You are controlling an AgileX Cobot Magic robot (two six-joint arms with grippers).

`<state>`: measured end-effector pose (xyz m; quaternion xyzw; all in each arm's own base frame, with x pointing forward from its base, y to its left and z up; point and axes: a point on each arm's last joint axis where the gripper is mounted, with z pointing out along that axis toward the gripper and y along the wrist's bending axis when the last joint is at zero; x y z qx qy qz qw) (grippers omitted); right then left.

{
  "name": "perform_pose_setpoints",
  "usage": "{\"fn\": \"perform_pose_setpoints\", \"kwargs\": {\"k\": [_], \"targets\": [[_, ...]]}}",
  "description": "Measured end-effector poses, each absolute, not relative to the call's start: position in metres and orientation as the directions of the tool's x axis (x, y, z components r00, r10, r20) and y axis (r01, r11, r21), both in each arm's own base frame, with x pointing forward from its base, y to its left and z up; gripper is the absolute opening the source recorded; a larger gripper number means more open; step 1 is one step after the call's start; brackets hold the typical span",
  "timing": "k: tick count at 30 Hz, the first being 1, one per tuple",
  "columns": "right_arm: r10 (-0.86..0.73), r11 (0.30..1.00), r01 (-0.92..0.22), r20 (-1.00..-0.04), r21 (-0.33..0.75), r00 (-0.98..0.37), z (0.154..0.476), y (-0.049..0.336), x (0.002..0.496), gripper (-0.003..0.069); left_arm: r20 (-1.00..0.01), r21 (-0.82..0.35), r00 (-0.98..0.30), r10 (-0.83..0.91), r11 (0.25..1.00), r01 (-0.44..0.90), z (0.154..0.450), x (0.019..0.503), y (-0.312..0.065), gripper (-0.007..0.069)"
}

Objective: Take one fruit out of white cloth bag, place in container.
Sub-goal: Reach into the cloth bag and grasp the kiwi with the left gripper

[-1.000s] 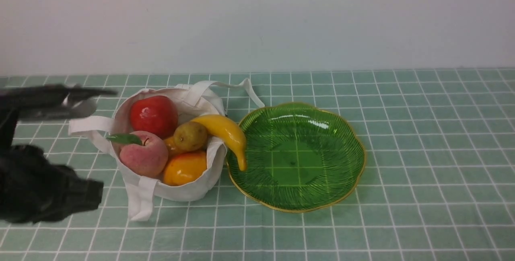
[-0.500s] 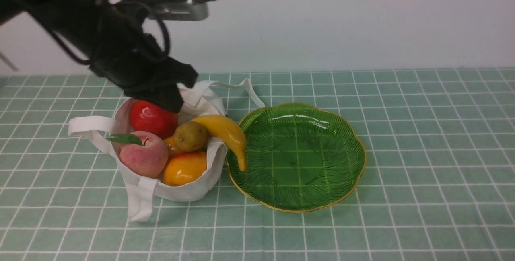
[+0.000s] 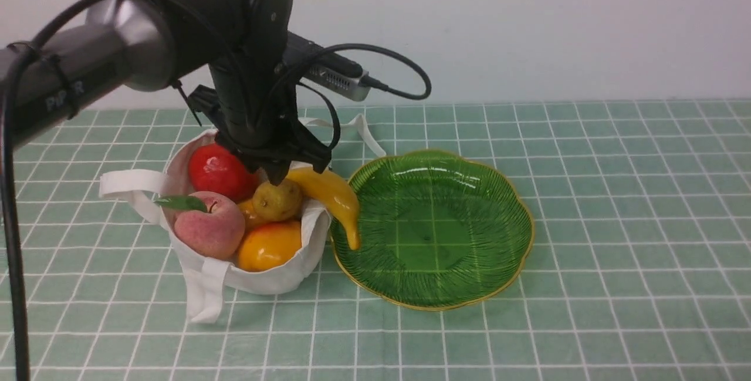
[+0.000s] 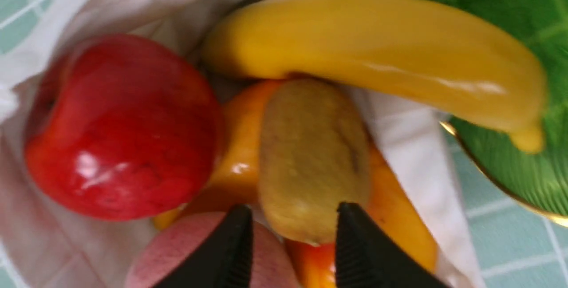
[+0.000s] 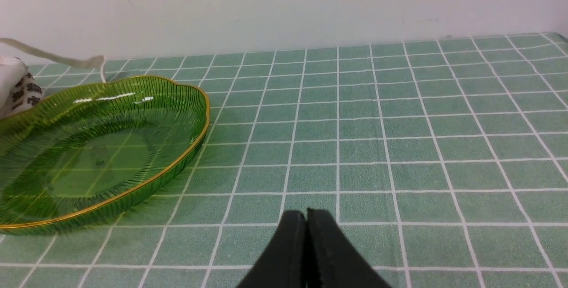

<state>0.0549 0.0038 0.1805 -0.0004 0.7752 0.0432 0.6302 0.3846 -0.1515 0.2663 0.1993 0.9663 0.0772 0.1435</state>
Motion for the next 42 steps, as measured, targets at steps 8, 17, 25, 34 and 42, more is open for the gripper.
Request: {"fn": "perform_pose_setpoints", "kwargs": {"k": [8, 17, 25, 34, 42], "targets": [[0.055, 0.996, -0.055, -0.977, 0.067, -0.206, 0.180, 0.004, 0.055, -0.0012, -0.246, 0.213, -0.899, 0.362, 0.925, 0.315, 0.254, 0.391, -0.153, 0.0342], [0.055, 0.996, -0.055, -0.977, 0.068, -0.205, 0.181, 0.004, 0.055, -0.0012, -0.287, 0.173, -0.892, 0.350, 0.934, 0.311, 0.255, 0.393, -0.157, 0.0419], [0.055, 0.996, -0.055, -0.977, 0.068, -0.206, 0.181, 0.004, 0.055, -0.0012, -0.273, 0.174, -0.894, 0.355, 0.932, 0.317, 0.242, 0.398, -0.159, 0.0554], [0.055, 0.996, -0.055, -0.977, 0.068, -0.206, 0.181, 0.004, 0.055, -0.0012, -0.226, 0.165, -0.908, 0.353, 0.932, 0.322, 0.221, 0.402, -0.162, 0.0544], [0.055, 0.996, -0.055, -0.977, 0.068, -0.206, 0.181, 0.004, 0.055, -0.0012, -0.189, 0.199, -0.913, 0.362, 0.924, 0.325, 0.224, 0.401, -0.159, 0.0375]]}}
